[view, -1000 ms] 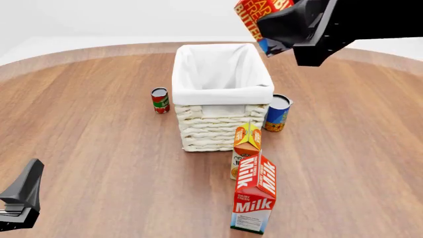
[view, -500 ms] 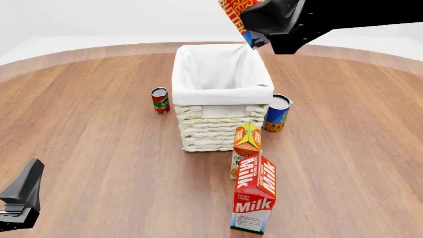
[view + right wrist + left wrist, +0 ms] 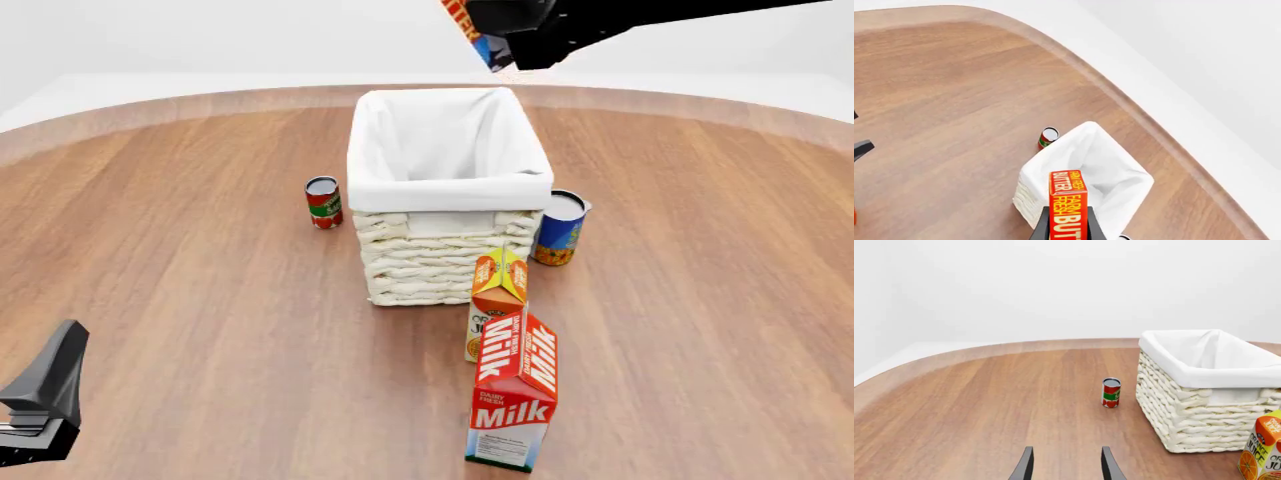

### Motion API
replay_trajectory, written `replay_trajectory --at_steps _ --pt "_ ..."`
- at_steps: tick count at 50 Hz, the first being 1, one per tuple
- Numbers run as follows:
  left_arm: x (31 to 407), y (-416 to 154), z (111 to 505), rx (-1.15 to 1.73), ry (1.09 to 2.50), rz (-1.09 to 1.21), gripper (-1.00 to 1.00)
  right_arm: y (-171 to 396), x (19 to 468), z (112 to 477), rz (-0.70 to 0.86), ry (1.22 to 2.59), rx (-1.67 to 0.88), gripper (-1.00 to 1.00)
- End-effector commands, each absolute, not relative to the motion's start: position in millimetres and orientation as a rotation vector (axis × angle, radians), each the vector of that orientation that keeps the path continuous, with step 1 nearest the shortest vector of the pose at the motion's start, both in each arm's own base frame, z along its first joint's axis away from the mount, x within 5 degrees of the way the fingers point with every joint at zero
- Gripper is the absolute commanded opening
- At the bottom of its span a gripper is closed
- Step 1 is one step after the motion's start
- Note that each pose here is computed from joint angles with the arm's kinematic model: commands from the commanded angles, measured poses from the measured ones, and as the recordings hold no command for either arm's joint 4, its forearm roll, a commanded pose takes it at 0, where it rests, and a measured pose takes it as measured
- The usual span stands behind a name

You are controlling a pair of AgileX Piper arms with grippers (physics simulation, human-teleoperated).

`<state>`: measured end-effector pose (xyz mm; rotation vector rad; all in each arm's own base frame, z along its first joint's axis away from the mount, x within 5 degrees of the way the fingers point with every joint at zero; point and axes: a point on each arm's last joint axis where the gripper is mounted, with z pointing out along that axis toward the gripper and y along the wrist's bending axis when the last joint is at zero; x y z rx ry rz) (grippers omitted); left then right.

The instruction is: Pick up the butter and put it in the basket.

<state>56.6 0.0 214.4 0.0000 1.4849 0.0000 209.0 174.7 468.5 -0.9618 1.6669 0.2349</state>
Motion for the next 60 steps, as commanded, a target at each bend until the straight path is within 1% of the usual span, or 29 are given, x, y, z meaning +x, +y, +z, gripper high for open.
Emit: replay_trajectory --at_steps 1,21,40,50,60 --pt "57 0 214 0.000 1.485 0.000 1.00 179 221 476 0.236 1.658 -0.925 -1.00" --pt "57 0 214 0.000 1.485 0.000 1.00 188 241 475 0.225 1.672 -0.908 -1.00" --pt "57 0 214 0.000 1.485 0.000 1.00 194 251 475 0.223 1.690 -0.904 -1.00" --pt "57 0 214 0.000 1.485 0.000 1.00 203 266 461 0.220 1.727 -0.915 -1.00" --pt "57 0 214 0.000 1.485 0.000 1.00 211 279 456 0.209 1.761 -0.932 -1.00"
